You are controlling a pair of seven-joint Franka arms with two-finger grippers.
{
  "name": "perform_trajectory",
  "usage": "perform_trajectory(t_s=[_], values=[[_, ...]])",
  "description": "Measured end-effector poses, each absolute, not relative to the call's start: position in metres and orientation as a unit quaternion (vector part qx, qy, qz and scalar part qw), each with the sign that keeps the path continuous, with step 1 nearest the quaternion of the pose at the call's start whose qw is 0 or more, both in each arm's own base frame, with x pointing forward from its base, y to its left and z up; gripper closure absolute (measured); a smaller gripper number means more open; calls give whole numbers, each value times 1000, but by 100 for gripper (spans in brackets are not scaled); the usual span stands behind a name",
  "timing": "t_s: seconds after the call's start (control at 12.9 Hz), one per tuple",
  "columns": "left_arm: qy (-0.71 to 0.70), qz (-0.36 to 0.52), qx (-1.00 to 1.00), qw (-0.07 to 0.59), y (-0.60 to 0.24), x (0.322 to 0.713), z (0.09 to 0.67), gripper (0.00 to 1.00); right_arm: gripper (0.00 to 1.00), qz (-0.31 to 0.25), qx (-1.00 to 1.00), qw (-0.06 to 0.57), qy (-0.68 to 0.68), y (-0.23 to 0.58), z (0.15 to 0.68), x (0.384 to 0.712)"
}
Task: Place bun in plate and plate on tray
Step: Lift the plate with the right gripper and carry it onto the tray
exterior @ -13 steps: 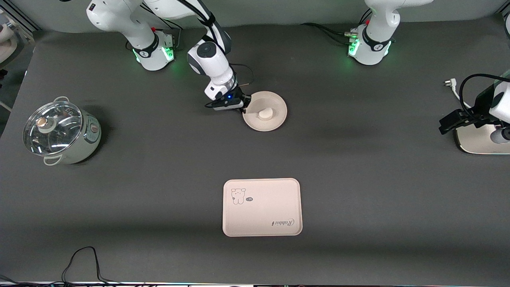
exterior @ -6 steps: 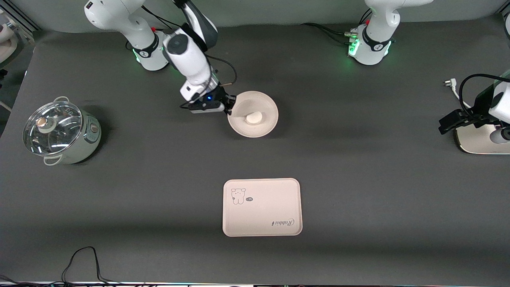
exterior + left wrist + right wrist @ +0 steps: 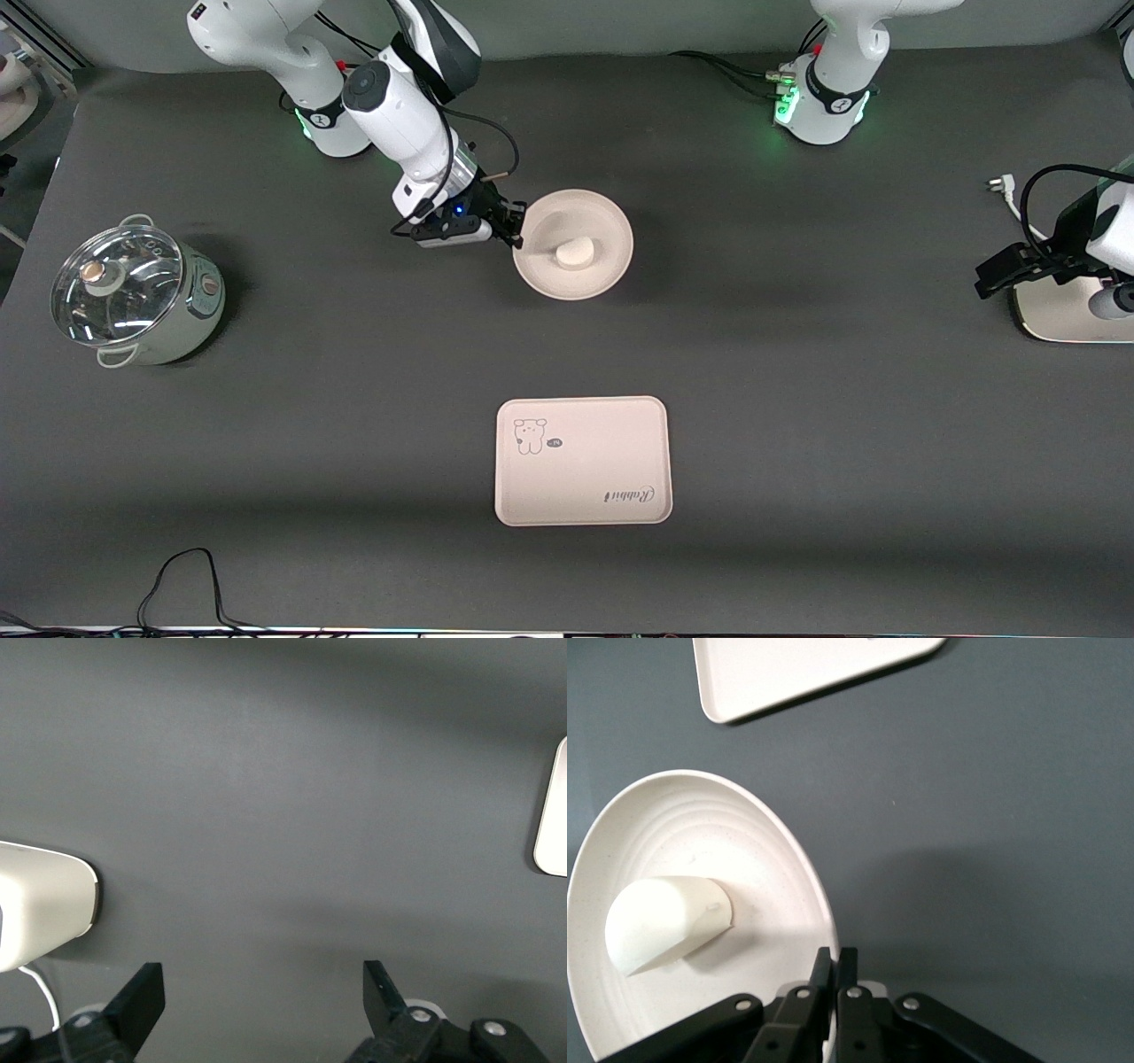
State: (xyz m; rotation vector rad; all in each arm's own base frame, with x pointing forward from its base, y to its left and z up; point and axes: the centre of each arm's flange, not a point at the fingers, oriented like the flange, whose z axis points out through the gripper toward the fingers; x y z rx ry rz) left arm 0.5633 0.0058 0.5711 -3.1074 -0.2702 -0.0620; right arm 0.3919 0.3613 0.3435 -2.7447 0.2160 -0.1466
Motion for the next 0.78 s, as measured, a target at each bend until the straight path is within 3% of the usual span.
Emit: perform_trajectory(t_s=[0.23, 0.78], values=[[-86, -19, -996, 11, 6, 563, 571, 0, 96, -63, -975, 193, 86, 370, 338, 444], [-86, -15, -996, 11, 5, 565, 566, 0, 96, -69, -971, 202, 108, 366, 325, 618]])
